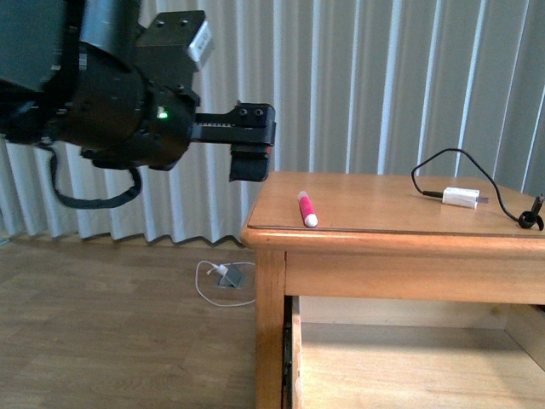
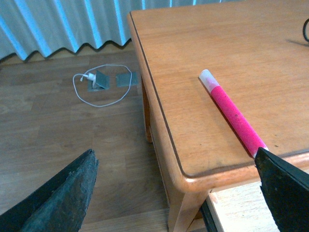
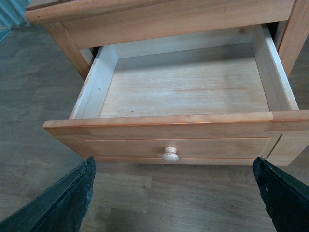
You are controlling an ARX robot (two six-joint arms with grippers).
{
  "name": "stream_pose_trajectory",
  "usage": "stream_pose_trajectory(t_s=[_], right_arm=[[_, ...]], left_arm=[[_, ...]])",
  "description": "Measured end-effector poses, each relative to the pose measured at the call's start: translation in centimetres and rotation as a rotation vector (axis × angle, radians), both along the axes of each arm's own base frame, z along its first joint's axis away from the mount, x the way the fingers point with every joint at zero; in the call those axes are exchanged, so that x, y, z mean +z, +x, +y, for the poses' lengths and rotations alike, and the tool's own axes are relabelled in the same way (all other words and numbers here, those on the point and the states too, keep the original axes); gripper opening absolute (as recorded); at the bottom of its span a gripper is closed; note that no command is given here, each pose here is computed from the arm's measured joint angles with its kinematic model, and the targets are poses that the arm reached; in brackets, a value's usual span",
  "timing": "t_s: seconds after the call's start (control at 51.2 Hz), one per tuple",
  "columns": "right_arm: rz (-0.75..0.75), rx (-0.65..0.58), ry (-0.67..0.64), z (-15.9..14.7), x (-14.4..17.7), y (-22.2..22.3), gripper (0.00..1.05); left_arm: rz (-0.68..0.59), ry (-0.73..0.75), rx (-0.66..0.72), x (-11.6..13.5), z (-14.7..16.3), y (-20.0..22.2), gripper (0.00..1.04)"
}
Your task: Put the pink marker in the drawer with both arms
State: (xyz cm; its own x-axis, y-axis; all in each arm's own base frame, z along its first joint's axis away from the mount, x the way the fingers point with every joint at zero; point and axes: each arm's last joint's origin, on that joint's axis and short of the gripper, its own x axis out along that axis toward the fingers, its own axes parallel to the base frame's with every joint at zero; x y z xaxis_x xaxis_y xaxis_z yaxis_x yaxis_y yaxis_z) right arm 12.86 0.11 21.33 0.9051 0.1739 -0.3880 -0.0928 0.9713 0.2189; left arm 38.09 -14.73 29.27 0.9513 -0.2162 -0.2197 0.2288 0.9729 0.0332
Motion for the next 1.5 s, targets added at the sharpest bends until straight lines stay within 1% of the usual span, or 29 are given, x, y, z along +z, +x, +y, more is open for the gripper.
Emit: stream_pose_trajectory(t_s=[0.156, 0.312, 0.449, 0.605, 0.82, 0.859, 0.937, 1.035, 1.132, 1.328, 1.367, 1.406, 1.503], right_arm=[[0.000, 0.000, 0.000, 0.0, 0.0, 0.0, 0.96], [0.000, 0.000, 0.000, 0.0, 0.0, 0.0, 0.96], [0.000, 0.000, 0.000, 0.0, 0.0, 0.0, 0.96], [0.000, 0.000, 0.000, 0.0, 0.0, 0.0, 0.96], [0.000, 0.000, 0.000, 0.0, 0.0, 0.0, 0.96], [0.000, 0.000, 0.000, 0.0, 0.0, 0.0, 0.96], [0.000, 0.000, 0.000, 0.0, 0.0, 0.0, 0.96], [0.000, 0.000, 0.000, 0.0, 0.0, 0.0, 0.96], [0.000, 0.000, 0.000, 0.0, 0.0, 0.0, 0.96], [0.000, 0.000, 0.000, 0.0, 0.0, 0.0, 0.96], [0.000, 0.000, 0.000, 0.0, 0.0, 0.0, 0.96], [0.000, 0.000, 0.000, 0.0, 0.0, 0.0, 0.96], [0.000, 0.000, 0.000, 0.0, 0.0, 0.0, 0.96]], left_arm=[[0.045, -0.017, -0.031, -1.1, -3.6, 3.9, 0.99], [0.068, -0.024, -0.073, -2.1, -7.1, 5.7, 0.99], [0.097, 0.001, -0.066, -3.0, -9.0, 6.5, 0.99], [0.129, 0.027, -0.063, -4.4, -10.3, 7.1, 0.99], [0.142, 0.045, -0.046, -4.4, -10.6, 7.3, 0.99], [0.144, 0.047, -0.044, -4.4, -10.6, 7.3, 0.96], [0.151, 0.053, -0.036, -4.5, -10.5, 7.3, 0.84], [0.152, 0.056, -0.029, -4.5, -10.4, 7.4, 0.71], [0.152, 0.062, -0.022, -4.5, -10.3, 7.4, 0.54], [0.147, 0.076, -0.017, -4.6, -9.7, 7.5, 0.27], [0.135, 0.081, -0.030, -4.6, -9.6, 7.5, 0.20], [0.123, 0.082, -0.060, -4.7, -9.4, 7.3, 0.16], [0.093, 0.091, -0.129, -4.7, -8.9, 6.7, 0.15]])
